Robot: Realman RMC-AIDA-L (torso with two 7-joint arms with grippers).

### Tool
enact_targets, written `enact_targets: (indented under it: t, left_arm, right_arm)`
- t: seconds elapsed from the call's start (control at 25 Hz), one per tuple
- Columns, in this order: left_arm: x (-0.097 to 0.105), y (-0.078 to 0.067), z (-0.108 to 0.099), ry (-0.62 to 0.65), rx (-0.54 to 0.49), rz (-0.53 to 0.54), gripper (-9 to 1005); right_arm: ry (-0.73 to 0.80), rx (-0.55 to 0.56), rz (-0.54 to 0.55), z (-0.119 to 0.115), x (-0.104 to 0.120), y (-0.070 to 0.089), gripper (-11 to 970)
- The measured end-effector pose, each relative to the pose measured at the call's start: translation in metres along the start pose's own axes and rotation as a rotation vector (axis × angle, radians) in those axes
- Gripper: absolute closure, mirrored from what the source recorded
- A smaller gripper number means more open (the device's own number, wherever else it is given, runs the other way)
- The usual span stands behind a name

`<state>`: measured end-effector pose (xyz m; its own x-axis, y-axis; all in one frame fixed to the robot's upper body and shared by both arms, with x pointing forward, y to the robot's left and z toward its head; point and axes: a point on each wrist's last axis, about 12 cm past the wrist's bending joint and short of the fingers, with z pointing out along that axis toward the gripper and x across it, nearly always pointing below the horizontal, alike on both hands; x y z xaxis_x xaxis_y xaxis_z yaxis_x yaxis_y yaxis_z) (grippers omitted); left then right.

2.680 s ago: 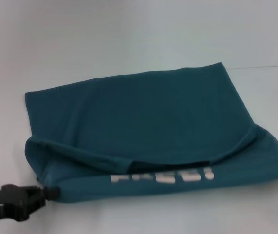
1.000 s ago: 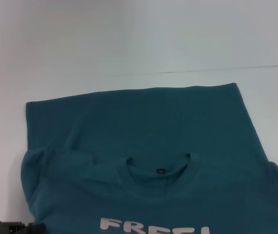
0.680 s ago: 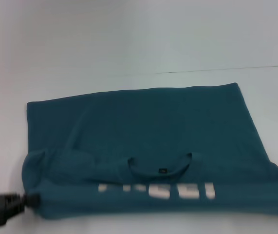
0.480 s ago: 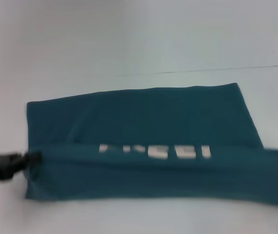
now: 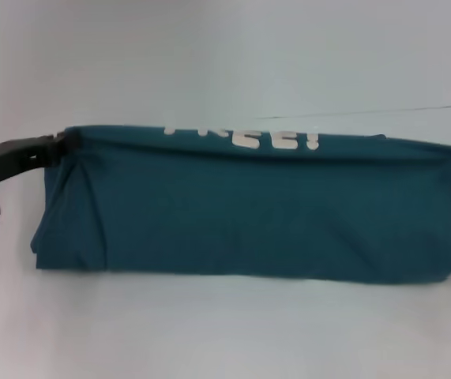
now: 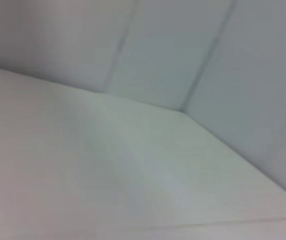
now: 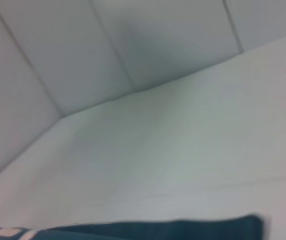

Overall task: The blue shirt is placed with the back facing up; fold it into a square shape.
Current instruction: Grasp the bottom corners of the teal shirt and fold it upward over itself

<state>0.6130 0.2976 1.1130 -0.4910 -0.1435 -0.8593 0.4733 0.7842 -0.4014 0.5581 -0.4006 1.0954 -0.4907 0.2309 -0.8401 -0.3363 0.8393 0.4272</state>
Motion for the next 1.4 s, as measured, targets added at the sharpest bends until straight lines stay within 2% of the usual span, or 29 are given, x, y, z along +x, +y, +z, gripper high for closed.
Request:
enact_targets:
  t: [0.32,0.48,0.92,1.12,1.2,1.4]
  left_arm:
    - [-0.007,-0.007,0.039,-0.023,-0.14,0.04,911]
    - [-0.009,-0.01,0.049,-0.022,-0.17,0.058,906]
    - [-0.008,-0.012,0.061,-0.011,-0.22,0.081,894]
    - [-0.007,-0.006,0.06,-0.049,-0.286,0.025,889]
    - [-0.006,-0.001,0.058,-0.075,-0.322,-0.013,812]
    - [-0.003,0.005,0.054,-0.092,-0.364,-0.042,652]
  right_arm:
    - [-0.023,0.139,-0.13,0.066,-0.021,0.008,910]
    - [-0.005,0.17,-0.18,0.085,-0.026,0.016,909]
    - [0.015,0.22,-0.206,0.104,-0.023,0.023,905]
    - [0.039,0.269,-0.229,0.107,-0.021,0.021,904]
    - [0.029,0.291,-0.219,0.106,-0.022,0.018,903]
    - [-0.005,0.293,-0.191,0.1,-0.031,0.013,722]
